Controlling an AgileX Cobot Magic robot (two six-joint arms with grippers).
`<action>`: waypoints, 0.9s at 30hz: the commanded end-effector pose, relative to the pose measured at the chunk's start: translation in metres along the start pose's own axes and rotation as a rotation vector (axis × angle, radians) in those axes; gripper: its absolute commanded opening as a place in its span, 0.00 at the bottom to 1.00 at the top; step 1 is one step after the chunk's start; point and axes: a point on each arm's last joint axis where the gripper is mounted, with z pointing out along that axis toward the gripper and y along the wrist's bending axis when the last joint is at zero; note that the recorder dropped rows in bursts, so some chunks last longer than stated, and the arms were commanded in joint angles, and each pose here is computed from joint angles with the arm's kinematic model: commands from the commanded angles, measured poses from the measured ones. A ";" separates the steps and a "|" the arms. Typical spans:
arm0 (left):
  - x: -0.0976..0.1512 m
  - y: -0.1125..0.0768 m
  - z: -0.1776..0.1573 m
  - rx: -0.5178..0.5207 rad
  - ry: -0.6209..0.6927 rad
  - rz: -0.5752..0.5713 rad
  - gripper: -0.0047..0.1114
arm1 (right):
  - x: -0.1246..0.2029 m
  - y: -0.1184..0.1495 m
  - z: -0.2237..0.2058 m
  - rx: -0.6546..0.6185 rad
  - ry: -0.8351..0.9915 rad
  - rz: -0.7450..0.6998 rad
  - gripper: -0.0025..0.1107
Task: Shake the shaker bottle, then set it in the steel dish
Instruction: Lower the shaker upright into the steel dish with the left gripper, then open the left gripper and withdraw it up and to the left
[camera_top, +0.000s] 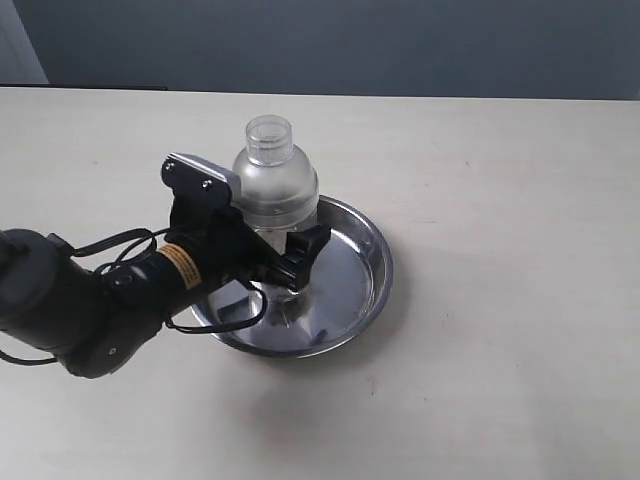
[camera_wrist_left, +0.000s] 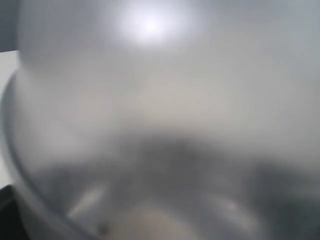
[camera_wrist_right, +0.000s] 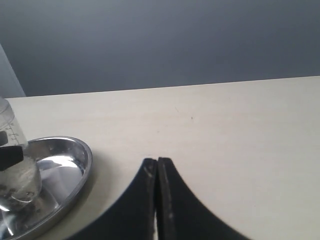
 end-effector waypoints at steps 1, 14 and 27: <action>-0.015 -0.003 -0.004 0.017 -0.085 0.000 0.86 | -0.001 0.000 0.000 0.002 -0.016 -0.001 0.01; -0.075 -0.008 -0.029 -0.031 -0.221 0.122 0.86 | -0.001 0.000 0.000 0.002 -0.018 -0.001 0.01; -0.131 -0.014 -0.076 -0.090 -0.280 0.199 0.47 | -0.001 0.000 0.000 0.003 -0.015 -0.001 0.01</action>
